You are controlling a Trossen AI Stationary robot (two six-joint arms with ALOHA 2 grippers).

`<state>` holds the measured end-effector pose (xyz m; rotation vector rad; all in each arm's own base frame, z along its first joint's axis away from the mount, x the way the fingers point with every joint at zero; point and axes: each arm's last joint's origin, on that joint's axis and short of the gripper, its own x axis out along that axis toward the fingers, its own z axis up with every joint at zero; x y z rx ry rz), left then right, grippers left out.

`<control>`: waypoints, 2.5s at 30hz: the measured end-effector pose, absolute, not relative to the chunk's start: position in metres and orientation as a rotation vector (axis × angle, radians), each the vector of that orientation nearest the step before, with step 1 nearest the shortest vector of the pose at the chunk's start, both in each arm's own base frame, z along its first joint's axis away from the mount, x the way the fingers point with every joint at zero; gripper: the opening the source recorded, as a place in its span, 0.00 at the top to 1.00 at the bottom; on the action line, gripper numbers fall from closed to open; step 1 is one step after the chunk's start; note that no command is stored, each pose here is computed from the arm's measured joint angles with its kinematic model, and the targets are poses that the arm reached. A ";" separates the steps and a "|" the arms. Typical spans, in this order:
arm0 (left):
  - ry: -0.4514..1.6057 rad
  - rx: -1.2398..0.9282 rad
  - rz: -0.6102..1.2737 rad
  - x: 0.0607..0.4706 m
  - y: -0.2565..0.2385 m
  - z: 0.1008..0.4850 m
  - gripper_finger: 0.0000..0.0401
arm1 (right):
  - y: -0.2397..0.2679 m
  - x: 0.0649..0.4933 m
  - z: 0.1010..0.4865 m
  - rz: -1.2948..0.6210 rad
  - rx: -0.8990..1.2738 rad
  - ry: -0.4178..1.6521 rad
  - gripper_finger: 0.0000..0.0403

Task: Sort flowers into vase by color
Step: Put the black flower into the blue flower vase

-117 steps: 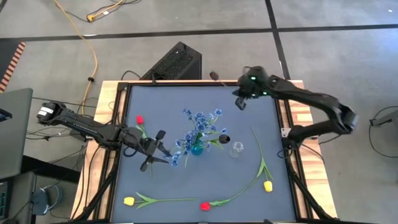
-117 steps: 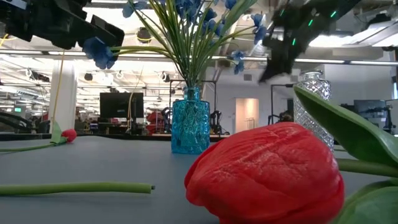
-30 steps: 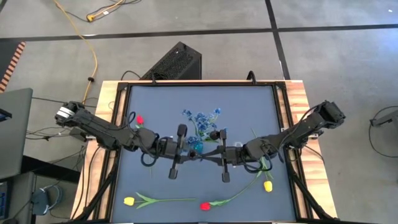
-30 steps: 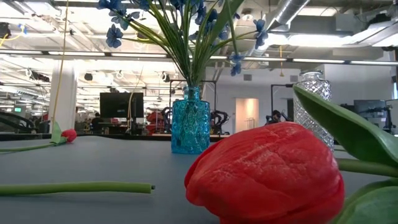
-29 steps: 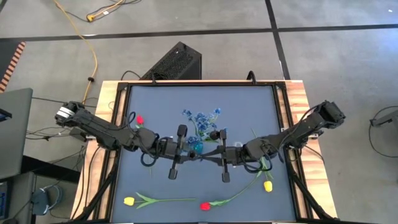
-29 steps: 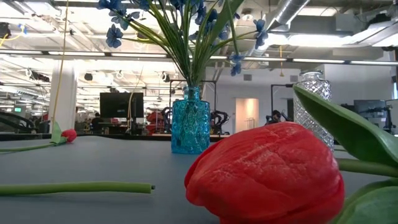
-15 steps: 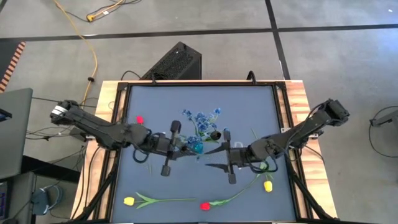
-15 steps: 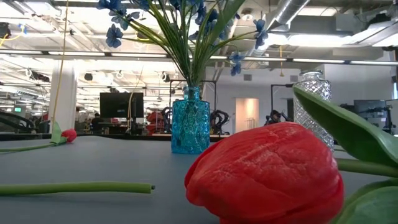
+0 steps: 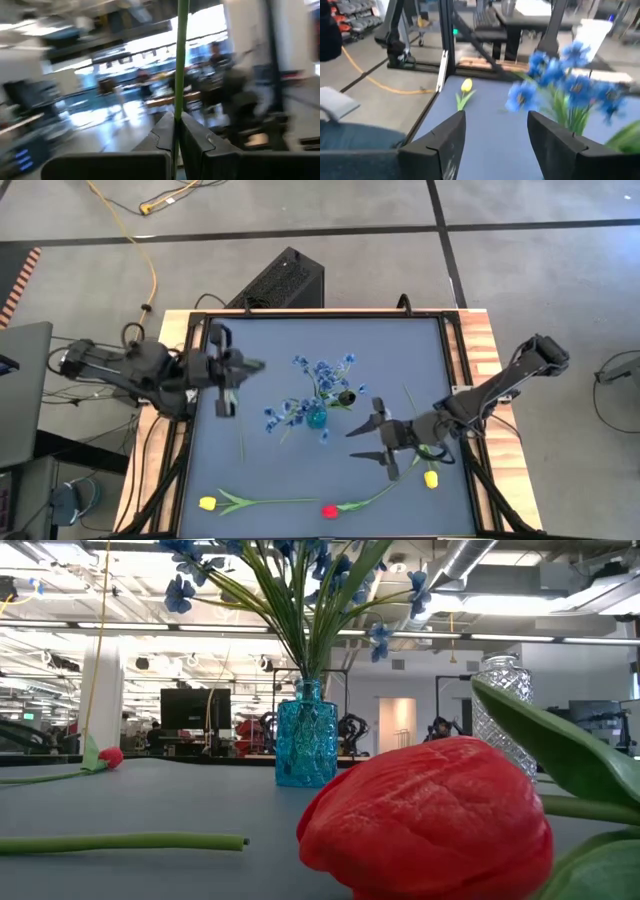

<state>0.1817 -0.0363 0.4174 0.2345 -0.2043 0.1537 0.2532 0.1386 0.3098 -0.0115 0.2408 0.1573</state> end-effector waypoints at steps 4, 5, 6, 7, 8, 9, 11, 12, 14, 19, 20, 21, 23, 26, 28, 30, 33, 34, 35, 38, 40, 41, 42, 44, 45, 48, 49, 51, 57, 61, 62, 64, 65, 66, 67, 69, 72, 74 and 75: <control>-0.144 0.216 0.239 0.186 -0.017 0.402 1.00 | 0.143 0.248 0.305 0.166 0.018 0.303 0.43; -0.121 0.204 0.249 0.188 -0.013 0.398 1.00 | 0.143 0.247 0.304 0.169 0.018 0.310 0.43; -0.107 0.183 0.250 0.190 -0.009 0.394 1.00 | 0.144 0.246 0.304 0.172 0.017 0.313 0.43; -0.106 0.158 0.241 0.192 -0.005 0.392 1.00 | 0.146 0.245 0.304 0.177 0.015 0.314 0.43; -0.110 0.135 0.217 0.194 -0.002 0.391 1.00 | 0.146 0.245 0.304 0.181 0.015 0.313 0.44; -0.105 0.116 0.187 0.194 0.000 0.389 1.00 | 0.147 0.244 0.304 0.183 0.014 0.315 0.44; -0.107 0.084 0.140 0.197 0.002 0.388 1.00 | 0.147 0.244 0.303 0.183 0.012 0.319 0.44; -0.099 0.074 0.134 0.198 0.004 0.387 1.00 | 0.147 0.244 0.303 0.183 0.011 0.321 0.44; -0.077 0.048 0.132 0.201 0.005 0.383 1.00 | 0.147 0.244 0.303 0.182 0.010 0.322 0.45; 0.003 -0.038 0.045 0.216 0.003 0.370 1.00 | 0.145 0.242 0.303 0.179 0.002 0.338 0.45; 0.012 -0.047 0.033 0.219 0.002 0.368 1.00 | 0.144 0.241 0.304 0.178 0.000 0.340 0.45; 0.018 -0.054 0.027 0.222 0.002 0.366 1.00 | 0.143 0.240 0.305 0.178 -0.001 0.340 0.45; 0.025 -0.061 0.023 0.230 0.001 0.363 1.00 | 0.141 0.237 0.308 0.177 -0.005 0.334 0.45; 0.042 -0.064 -0.004 0.241 0.000 0.356 1.00 | 0.138 0.232 0.314 0.178 0.004 0.316 0.45; 0.038 -0.067 -0.027 0.246 -0.001 0.354 1.00 | 0.137 0.230 0.317 0.179 0.009 0.306 0.45; 0.026 -0.066 -0.037 0.249 -0.001 0.353 1.00 | 0.136 0.230 0.318 0.180 0.011 0.302 0.45; 0.028 -0.066 -0.041 0.252 -0.001 0.352 1.00 | 0.136 0.229 0.317 0.180 0.006 0.308 0.45; 0.024 -0.066 -0.041 0.252 -0.001 0.352 1.00 | 0.136 0.229 0.317 0.180 0.003 0.314 0.45; 0.015 -0.065 -0.042 0.252 -0.001 0.353 1.00 | 0.136 0.229 0.316 0.179 0.001 0.319 0.45; -0.005 -0.052 -0.028 0.251 -0.001 0.356 1.00 | 0.136 0.229 0.315 0.178 -0.006 0.331 0.45; -0.005 -0.047 0.008 0.250 0.002 0.356 1.00 | 0.136 0.229 0.315 0.178 -0.005 0.330 0.45; -0.006 -0.048 0.018 0.250 0.004 0.356 1.00 | 0.136 0.229 0.315 0.178 -0.006 0.330 0.45; -0.006 -0.049 0.020 0.250 0.005 0.356 1.00 | 0.136 0.229 0.315 0.178 -0.006 0.330 0.45; -0.001 -0.060 0.012 0.250 0.006 0.355 1.00 | 0.136 0.229 0.315 0.178 -0.007 0.333 0.45; 0.003 -0.065 0.011 0.251 0.006 0.355 1.00 | 0.136 0.229 0.315 0.178 -0.008 0.335 0.45; 0.015 -0.065 0.005 0.252 0.006 0.351 1.00 | 0.136 0.228 0.314 0.178 -0.009 0.338 0.45; 0.008 -0.068 0.005 0.252 0.006 0.349 1.00 | 0.136 0.228 0.314 0.178 -0.010 0.339 0.45; -0.003 -0.082 0.005 0.252 0.006 0.344 1.00 | 0.136 0.228 0.314 0.177 -0.011 0.342 0.45; 0.016 -0.092 0.010 0.252 0.007 0.330 1.00 | 0.136 0.228 0.314 0.177 -0.012 0.343 0.45; 0.016 -0.092 0.018 0.251 0.007 0.324 1.00 | 0.135 0.229 0.314 0.175 -0.012 0.343 0.45; 0.013 -0.092 0.018 0.251 0.007 0.324 1.00 | 0.135 0.229 0.314 0.175 -0.011 0.343 0.45; 0.012 -0.092 0.017 0.251 0.007 0.324 1.00 | 0.135 0.229 0.314 0.174 -0.011 0.343 0.45; 0.012 -0.092 0.017 0.251 0.007 0.324 1.00 | 0.135 0.229 0.314 0.173 -0.011 0.342 0.45; 0.012 -0.092 0.017 0.251 0.007 0.324 1.00 | 0.135 0.229 0.314 0.171 -0.011 0.341 0.45; 0.012 -0.092 0.017 0.251 0.007 0.324 1.00 | 0.135 0.229 0.314 0.168 -0.012 0.341 0.45; 0.011 -0.092 0.017 0.251 0.007 0.324 1.00 | 0.135 0.229 0.314 0.158 -0.013 0.339 0.45; 0.007 -0.087 0.017 0.251 0.007 0.324 1.00 | 0.135 0.229 0.314 0.153 -0.014 0.338 0.45; 0.006 -0.086 0.017 0.251 0.007 0.324 1.00 | 0.135 0.229 0.314 0.152 -0.014 0.338 0.45; 0.006 -0.085 0.017 0.252 0.007 0.324 1.00 | 0.135 0.229 0.314 0.152 -0.014 0.338 0.45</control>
